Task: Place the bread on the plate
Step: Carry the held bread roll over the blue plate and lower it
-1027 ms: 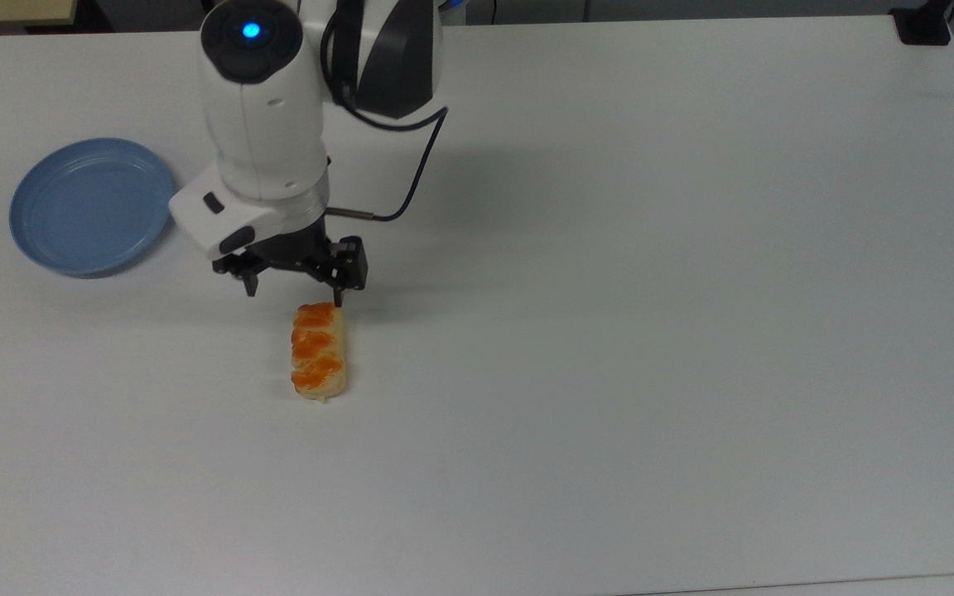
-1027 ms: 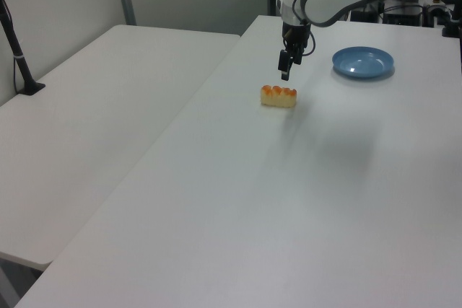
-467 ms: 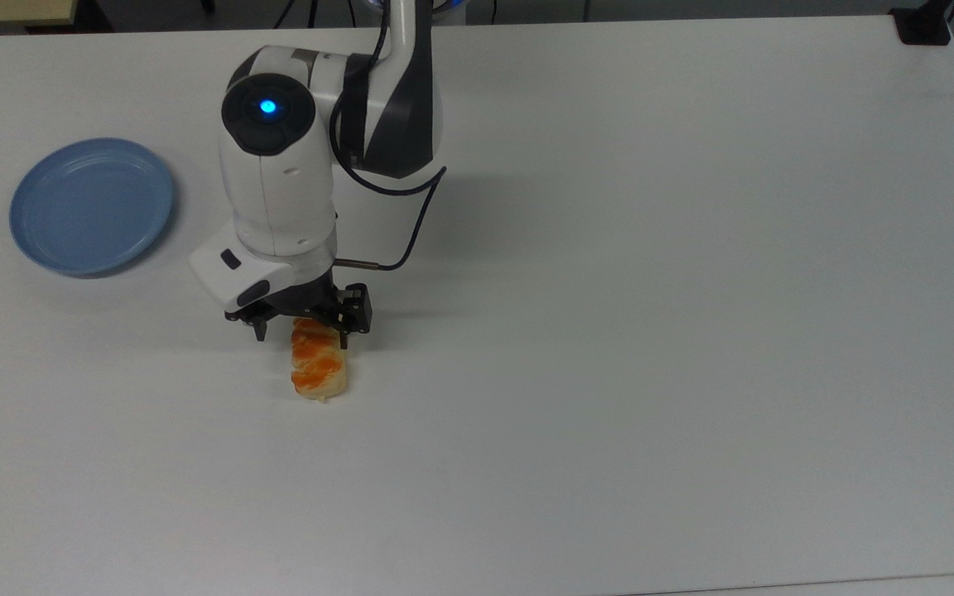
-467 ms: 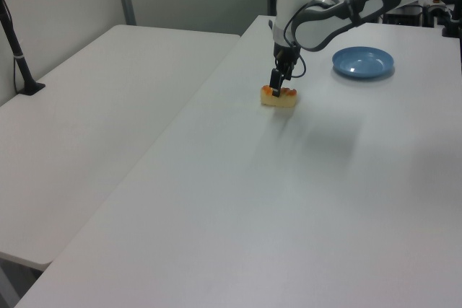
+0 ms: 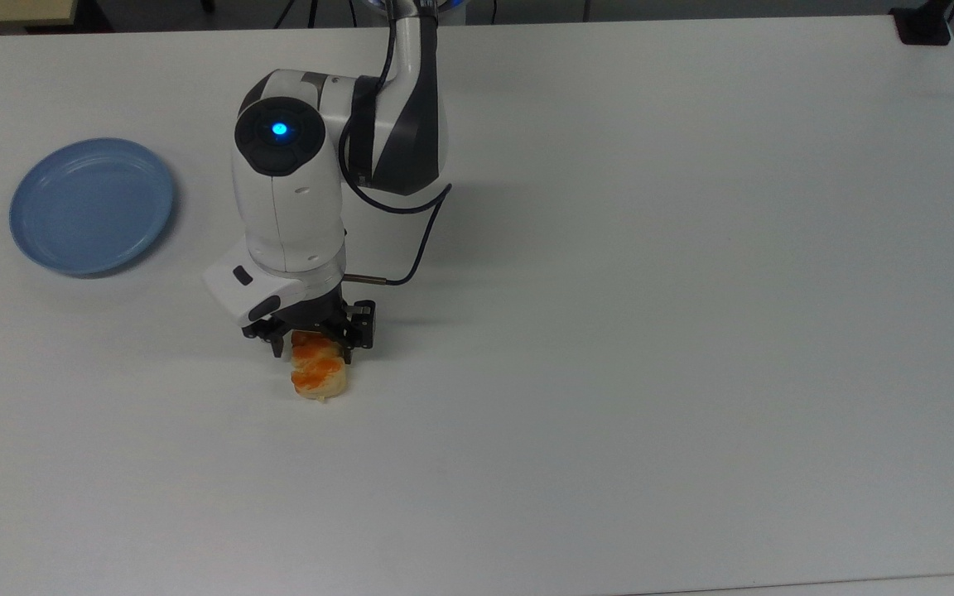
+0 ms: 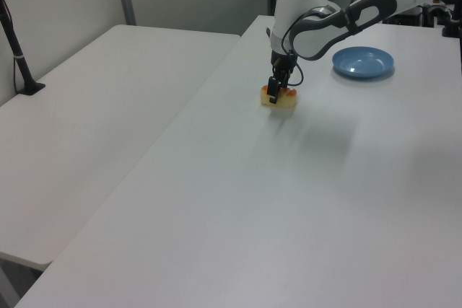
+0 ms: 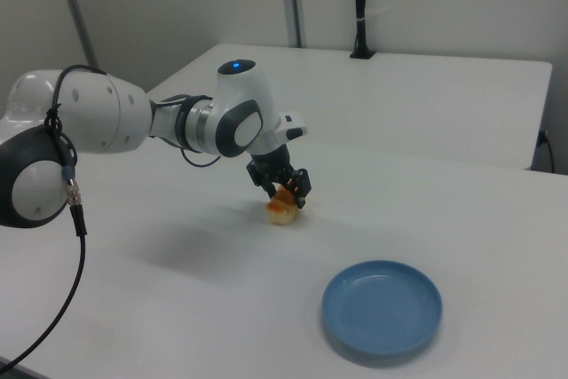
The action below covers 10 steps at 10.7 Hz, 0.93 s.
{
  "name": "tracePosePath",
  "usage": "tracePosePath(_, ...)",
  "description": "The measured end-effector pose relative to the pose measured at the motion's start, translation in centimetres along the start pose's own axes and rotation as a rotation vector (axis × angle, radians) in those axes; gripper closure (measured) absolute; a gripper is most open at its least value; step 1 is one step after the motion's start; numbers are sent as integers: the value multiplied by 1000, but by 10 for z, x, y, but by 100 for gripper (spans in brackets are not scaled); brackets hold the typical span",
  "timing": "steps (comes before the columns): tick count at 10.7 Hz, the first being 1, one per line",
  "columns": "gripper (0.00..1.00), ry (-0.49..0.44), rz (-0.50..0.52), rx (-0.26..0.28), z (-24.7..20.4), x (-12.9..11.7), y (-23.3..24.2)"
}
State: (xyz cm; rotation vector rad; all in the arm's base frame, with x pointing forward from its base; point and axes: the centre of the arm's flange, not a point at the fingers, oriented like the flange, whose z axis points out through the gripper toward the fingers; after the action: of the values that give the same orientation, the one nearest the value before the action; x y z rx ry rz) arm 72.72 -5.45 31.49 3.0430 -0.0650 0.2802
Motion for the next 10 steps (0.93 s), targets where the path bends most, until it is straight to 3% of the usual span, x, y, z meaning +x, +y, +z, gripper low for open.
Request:
tracePosePath(2,52,4,15,15,-1,1,0)
tracePosePath(4,69,12,20,14,-5,3,3)
tracePosePath(7,74,37,47,-5,-25,2,60)
tracePosePath(8,73,35,16,-13,-36,-9,95)
tracePosePath(10,72,13,-52,-24,-60,-54,172)
